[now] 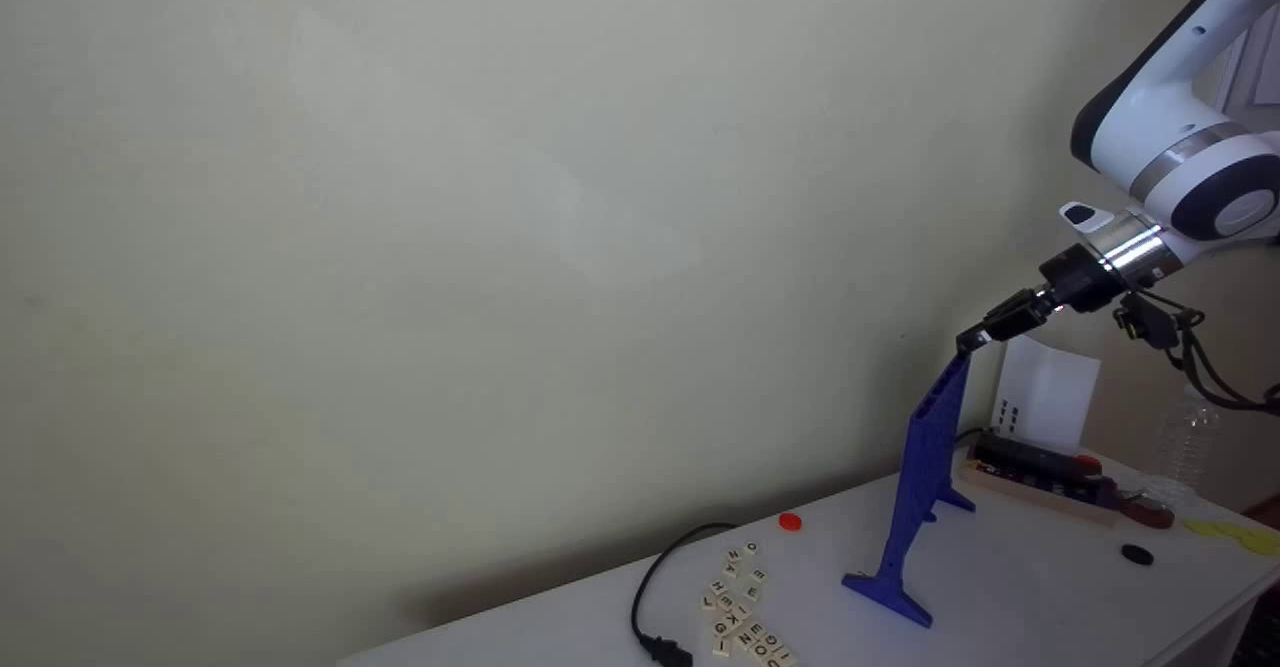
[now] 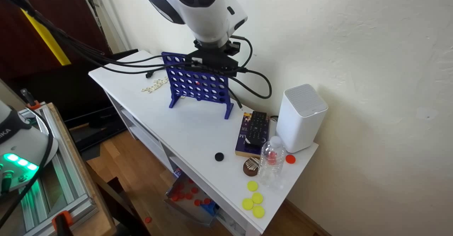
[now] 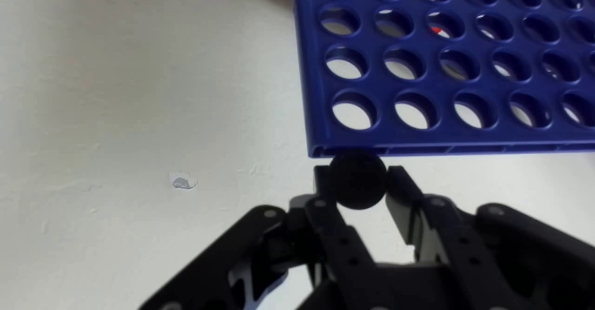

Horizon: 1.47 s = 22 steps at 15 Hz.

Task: Put the blue circle inside the blue object

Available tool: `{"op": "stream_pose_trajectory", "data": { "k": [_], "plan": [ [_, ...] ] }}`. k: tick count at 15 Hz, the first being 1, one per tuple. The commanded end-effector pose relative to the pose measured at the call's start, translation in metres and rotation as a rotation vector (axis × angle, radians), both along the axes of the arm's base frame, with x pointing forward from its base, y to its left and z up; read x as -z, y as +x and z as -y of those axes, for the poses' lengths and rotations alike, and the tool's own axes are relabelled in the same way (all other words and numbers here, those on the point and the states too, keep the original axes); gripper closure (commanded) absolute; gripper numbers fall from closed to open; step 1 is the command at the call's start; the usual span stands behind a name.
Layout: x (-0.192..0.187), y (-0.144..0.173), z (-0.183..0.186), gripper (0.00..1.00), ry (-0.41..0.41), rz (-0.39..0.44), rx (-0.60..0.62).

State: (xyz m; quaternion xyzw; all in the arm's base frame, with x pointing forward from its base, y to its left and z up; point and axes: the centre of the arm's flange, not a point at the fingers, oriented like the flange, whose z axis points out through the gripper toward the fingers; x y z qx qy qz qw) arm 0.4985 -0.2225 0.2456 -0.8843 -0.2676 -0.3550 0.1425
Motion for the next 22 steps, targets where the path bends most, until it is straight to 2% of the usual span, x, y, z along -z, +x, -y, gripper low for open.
{"op": "stream_pose_trajectory", "data": {
  "k": [1, 10, 22],
  "plan": [
    [0.006, 0.004, -0.001, 0.91, 0.0, 0.035, 0.002],
    [0.009, -0.01, -0.004, 0.91, 0.011, 0.048, 0.023],
    [0.01, -0.008, -0.01, 0.91, -0.017, 0.026, 0.006]
  ]
}}
